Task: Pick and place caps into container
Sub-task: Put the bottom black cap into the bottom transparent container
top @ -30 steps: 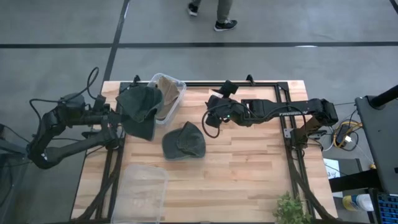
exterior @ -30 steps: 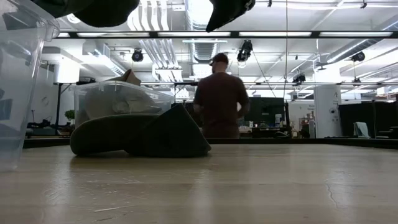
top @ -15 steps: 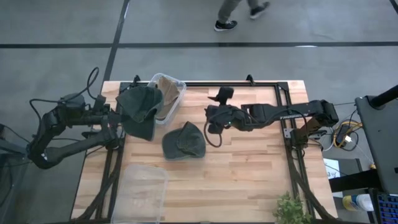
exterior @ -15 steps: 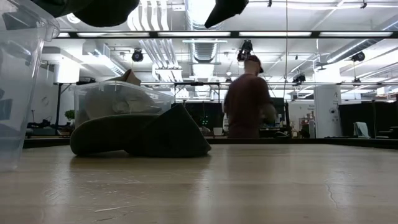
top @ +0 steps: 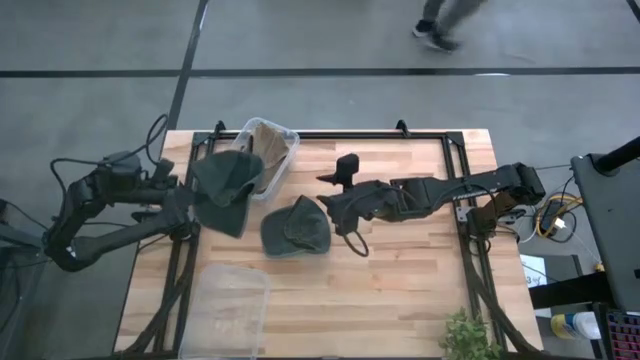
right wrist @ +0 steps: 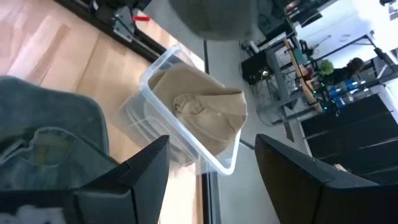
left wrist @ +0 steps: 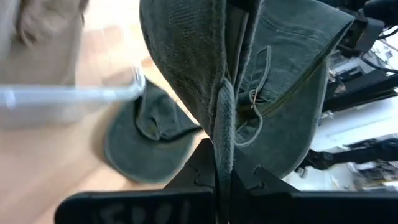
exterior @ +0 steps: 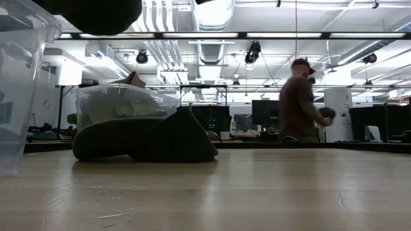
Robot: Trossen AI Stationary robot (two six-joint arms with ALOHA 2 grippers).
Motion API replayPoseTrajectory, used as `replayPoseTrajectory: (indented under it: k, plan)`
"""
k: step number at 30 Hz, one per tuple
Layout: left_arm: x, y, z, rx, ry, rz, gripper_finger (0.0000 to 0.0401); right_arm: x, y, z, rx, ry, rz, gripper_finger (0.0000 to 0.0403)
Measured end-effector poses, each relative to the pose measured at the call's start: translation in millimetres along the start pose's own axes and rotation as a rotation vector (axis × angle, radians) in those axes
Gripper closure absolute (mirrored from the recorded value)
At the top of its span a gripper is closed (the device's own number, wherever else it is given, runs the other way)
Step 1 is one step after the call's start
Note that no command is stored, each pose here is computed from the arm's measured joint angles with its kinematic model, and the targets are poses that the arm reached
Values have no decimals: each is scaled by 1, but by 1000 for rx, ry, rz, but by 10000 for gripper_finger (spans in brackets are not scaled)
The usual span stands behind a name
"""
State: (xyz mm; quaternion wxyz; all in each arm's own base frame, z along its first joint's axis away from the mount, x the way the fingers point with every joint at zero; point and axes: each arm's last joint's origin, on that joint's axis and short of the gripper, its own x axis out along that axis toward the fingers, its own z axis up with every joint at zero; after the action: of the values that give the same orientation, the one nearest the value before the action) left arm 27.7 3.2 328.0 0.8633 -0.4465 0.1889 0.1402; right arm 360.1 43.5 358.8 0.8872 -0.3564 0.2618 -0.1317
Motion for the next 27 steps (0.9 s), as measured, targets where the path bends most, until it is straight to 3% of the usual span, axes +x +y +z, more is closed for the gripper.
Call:
replayPoseTrajectory:
  k: [6, 17, 27]
  plan:
    - [-2, 3, -7, -83, 69, -1, 396, 0, 1, -1, 83, 0, 2, 177]
    - [-11, 10, -23, -278, 183, 37, 396, 4, 0, -7, 60, 32, 1, 179]
    - [-21, 2, -21, -283, 171, -3, 396, 20, -15, -27, 63, 103, -39, 179]
